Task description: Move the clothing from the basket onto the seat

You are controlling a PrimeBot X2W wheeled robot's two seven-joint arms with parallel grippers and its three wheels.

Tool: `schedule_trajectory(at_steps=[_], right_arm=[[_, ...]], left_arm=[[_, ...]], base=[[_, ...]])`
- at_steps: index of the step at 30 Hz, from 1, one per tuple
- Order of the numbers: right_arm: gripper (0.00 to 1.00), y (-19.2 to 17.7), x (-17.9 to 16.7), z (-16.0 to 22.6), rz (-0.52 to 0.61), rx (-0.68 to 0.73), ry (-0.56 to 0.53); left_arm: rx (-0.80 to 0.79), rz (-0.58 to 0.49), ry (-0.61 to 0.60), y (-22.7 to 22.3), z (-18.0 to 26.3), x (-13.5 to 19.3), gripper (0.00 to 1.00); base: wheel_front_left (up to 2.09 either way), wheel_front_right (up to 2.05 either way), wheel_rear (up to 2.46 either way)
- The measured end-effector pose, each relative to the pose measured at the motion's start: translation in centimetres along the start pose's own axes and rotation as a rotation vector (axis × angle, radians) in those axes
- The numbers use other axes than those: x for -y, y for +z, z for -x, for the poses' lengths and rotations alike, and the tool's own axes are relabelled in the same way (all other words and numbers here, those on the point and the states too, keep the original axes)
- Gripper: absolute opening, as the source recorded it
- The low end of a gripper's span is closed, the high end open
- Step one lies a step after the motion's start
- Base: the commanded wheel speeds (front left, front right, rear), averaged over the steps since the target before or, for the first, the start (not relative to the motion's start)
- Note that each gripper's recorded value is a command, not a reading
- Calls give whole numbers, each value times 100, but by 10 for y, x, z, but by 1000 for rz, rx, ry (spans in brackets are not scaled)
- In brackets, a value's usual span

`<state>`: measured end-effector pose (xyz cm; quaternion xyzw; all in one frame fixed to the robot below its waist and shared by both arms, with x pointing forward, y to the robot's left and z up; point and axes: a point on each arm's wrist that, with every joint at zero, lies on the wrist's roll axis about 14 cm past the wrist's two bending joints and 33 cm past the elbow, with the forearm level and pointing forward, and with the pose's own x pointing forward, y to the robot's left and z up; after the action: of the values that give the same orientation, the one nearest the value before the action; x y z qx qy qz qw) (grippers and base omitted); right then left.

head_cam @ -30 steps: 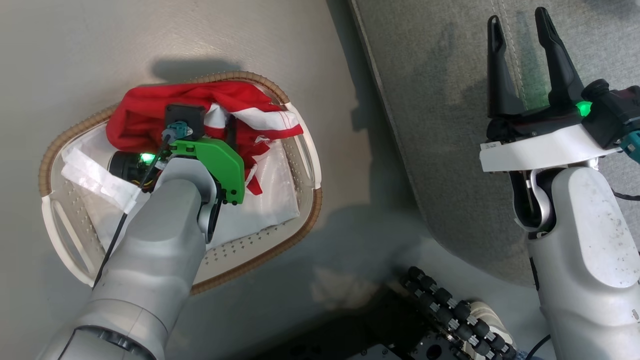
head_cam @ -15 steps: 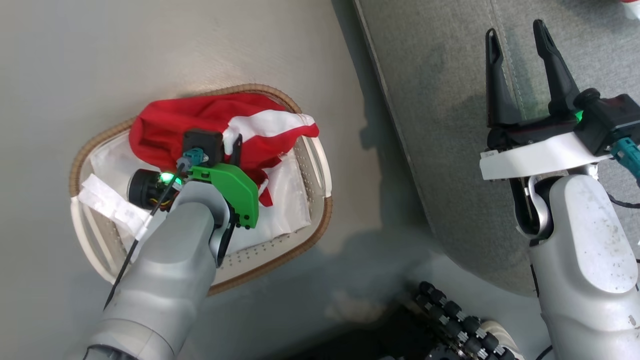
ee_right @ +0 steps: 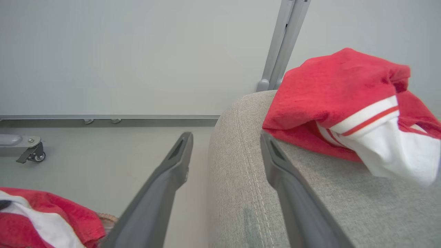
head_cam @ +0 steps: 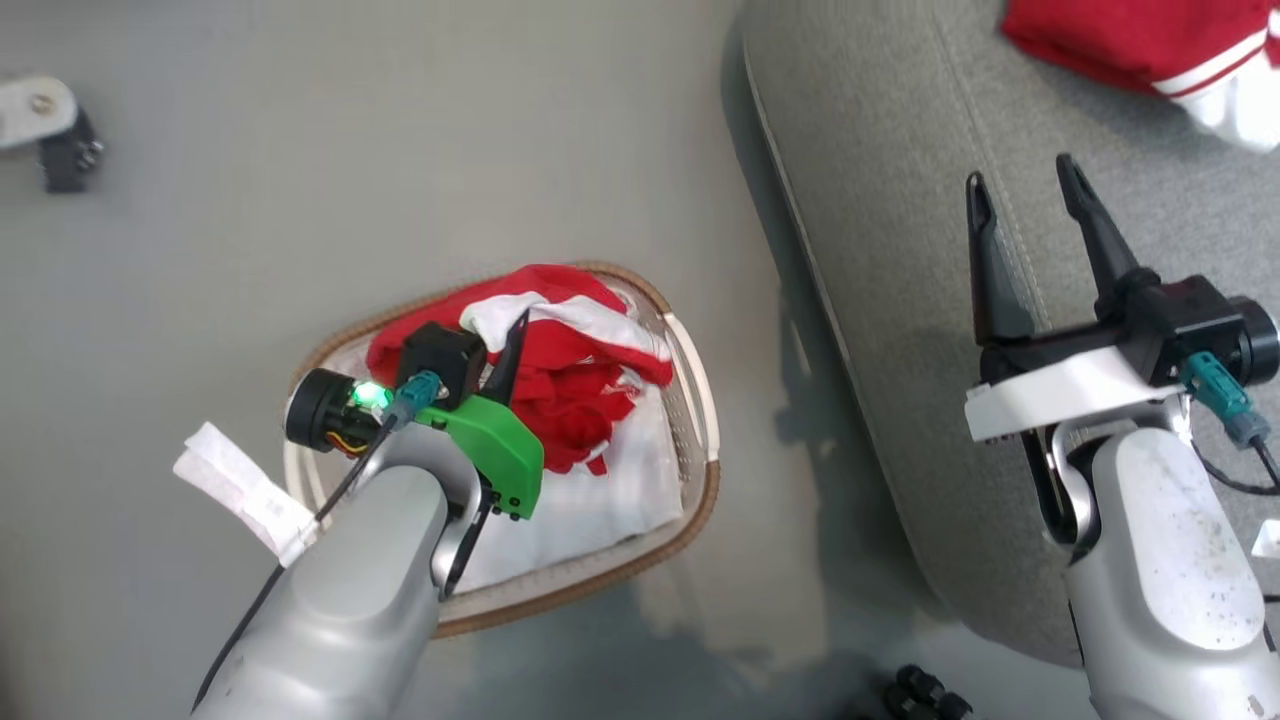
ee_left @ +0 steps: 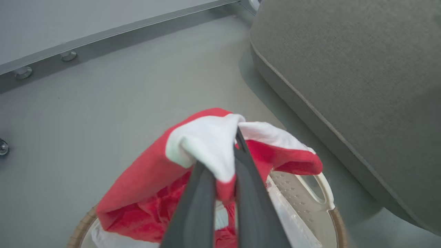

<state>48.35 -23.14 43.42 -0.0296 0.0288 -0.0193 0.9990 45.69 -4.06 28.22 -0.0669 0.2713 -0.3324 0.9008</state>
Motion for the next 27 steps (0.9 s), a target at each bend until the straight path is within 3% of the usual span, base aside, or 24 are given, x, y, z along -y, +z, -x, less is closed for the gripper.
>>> schedule_trajectory(at_steps=[7, 11, 27], right_arm=[[100, 20, -10, 25, -23, 26, 19], [100, 34, -18, 39, -35, 52, 38], [100, 98, -48, 74, -38, 209, 127]], left_arm=[[138, -124, -14, 55, 38, 15, 0], [234, -248, -42, 96, 58, 29, 0], [678, -616, -9, 297, 151, 75, 0]], base=[[0, 0, 0], [0, 0, 0], [0, 0, 0]])
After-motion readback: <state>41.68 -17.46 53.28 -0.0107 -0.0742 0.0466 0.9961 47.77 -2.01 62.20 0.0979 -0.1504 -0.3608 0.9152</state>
